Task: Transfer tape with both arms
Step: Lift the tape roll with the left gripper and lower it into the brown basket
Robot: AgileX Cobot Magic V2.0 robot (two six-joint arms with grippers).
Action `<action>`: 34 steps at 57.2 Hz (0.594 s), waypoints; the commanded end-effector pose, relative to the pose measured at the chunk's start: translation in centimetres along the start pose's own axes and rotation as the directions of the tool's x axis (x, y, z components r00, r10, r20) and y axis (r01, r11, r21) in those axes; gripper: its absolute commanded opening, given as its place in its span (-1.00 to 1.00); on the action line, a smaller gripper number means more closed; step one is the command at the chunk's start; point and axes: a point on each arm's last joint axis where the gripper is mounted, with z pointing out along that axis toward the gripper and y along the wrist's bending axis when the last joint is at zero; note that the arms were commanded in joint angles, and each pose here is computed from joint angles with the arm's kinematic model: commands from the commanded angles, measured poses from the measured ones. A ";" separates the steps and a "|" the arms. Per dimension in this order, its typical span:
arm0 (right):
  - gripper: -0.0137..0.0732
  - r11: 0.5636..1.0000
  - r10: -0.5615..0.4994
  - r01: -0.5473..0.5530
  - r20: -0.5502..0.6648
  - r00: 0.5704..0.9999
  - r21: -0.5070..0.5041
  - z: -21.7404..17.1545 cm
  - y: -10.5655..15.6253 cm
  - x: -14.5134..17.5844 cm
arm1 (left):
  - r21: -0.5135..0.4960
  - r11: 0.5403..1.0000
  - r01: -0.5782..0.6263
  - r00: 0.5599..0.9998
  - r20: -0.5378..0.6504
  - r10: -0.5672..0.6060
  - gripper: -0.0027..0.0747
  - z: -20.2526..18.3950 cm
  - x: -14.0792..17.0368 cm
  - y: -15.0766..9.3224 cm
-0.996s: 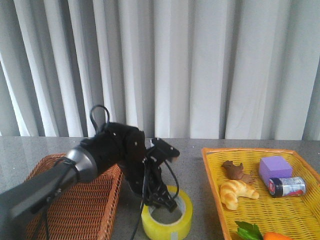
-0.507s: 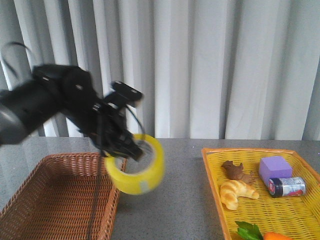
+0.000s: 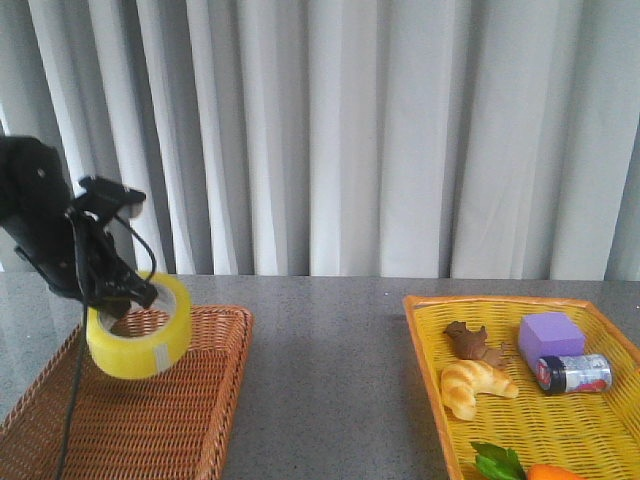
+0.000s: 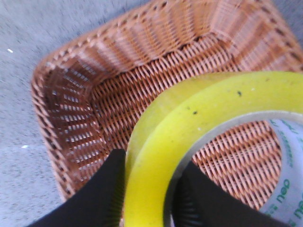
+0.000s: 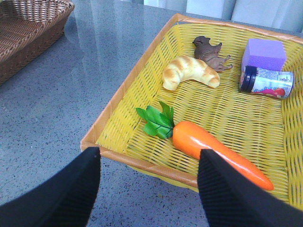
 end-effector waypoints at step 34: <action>0.36 1.000 -0.011 0.010 0.089 0.996 0.010 -0.4 -0.1 -1.3 | 0.034 0.999 0.024 0.998 -0.053 -0.022 -0.32 4.9 -0.3 -0.1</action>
